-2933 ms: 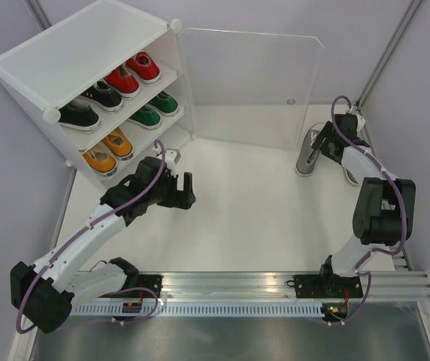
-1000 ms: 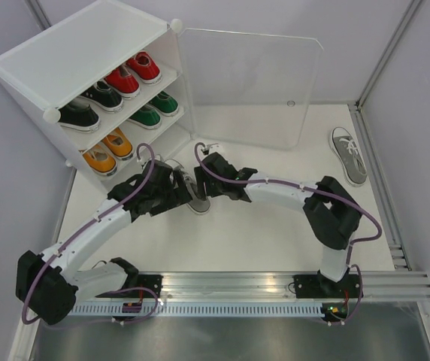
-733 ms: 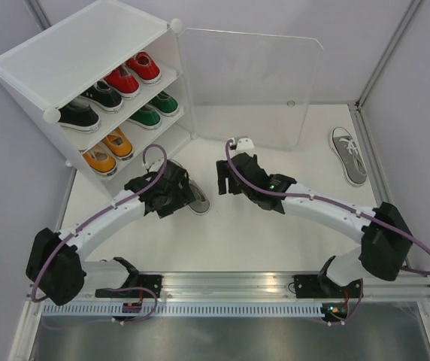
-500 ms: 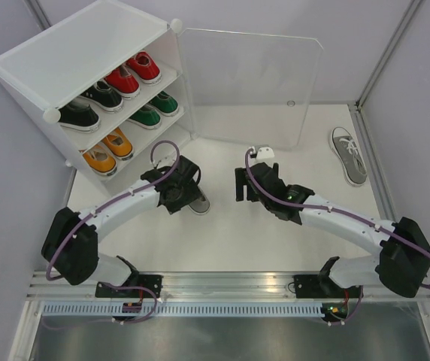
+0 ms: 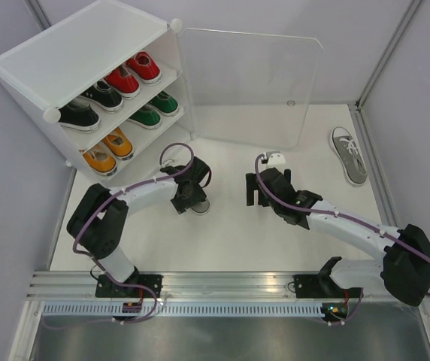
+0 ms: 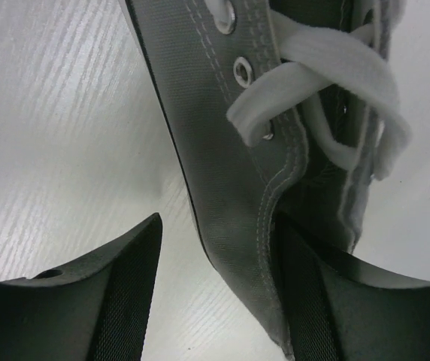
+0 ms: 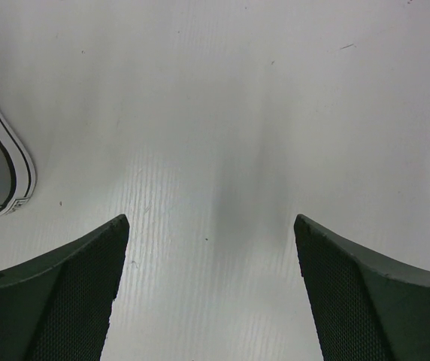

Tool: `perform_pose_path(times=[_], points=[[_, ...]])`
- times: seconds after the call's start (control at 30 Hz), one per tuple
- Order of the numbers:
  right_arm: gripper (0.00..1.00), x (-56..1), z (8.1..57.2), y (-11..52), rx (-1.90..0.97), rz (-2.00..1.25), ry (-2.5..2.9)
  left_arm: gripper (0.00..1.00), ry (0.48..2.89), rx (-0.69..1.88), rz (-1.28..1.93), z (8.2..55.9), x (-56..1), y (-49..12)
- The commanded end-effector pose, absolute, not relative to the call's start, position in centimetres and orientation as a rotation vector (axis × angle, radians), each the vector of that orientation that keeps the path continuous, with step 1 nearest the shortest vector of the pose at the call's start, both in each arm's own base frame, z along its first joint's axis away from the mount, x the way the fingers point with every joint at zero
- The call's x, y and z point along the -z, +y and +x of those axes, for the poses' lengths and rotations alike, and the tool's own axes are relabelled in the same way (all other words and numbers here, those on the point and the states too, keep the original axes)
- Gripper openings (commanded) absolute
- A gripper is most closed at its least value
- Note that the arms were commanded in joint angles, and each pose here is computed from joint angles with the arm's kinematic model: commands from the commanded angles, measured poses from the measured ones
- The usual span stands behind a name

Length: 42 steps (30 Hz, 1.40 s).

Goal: Place and organize the shoes in the shoe cabinet

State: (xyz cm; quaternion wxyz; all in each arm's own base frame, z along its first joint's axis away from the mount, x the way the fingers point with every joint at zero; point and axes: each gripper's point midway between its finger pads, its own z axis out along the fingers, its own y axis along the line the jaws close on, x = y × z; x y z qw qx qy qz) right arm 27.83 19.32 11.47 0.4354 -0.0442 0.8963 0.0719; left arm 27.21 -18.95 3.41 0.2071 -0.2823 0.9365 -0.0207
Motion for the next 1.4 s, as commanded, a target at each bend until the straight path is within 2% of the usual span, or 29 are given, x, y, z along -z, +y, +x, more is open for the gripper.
perform_pose_path(times=[0.0, 0.1, 0.23, 0.3, 0.33, 0.43, 0.77, 1.0, 1.37], points=[[0.94, -11.6, 27.9, 19.8, -0.222, -0.128, 2.213, 0.65, 2.587, 0.122, -0.833, 27.8, -3.3, -20.4], [0.94, -11.3, 27.9, 19.8, -0.221, -0.132, 2.219, 0.59, 2.589, 0.119, -0.867, 27.0, -3.0, -20.1], [0.93, -11.2, 27.8, 20.1, -0.240, -0.142, 2.218, 0.46, 2.573, 0.083, -0.901, 26.0, -3.2, -18.8], [0.93, -11.1, 27.7, 20.2, -0.246, -0.146, 2.218, 0.29, 2.566, 0.060, -0.899, 25.8, -3.4, -18.3], [0.93, -10.9, 27.7, 20.2, -0.250, -0.149, 2.221, 0.17, 2.565, 0.048, -0.897, 25.7, -3.5, -18.1], [0.93, -10.7, 27.7, 20.3, -0.253, -0.154, 2.227, 0.03, 2.550, 0.016, -0.898, 25.6, -4.1, -17.3], [0.93, -10.8, 27.5, 20.3, -0.263, -0.158, 2.218, 0.02, 2.391, -0.180, -0.947, 27.8, -9.9, -11.2], [0.93, -10.8, 27.3, 20.1, -0.263, -0.158, 2.215, 0.03, 2.325, -0.246, -0.969, 31.7, -12.7, -6.1], [0.93, -10.1, 27.1, 20.0, -0.262, -0.165, 2.226, 0.06, 2.364, -0.422, -0.958, 35.4, -9.3, -1.9]])
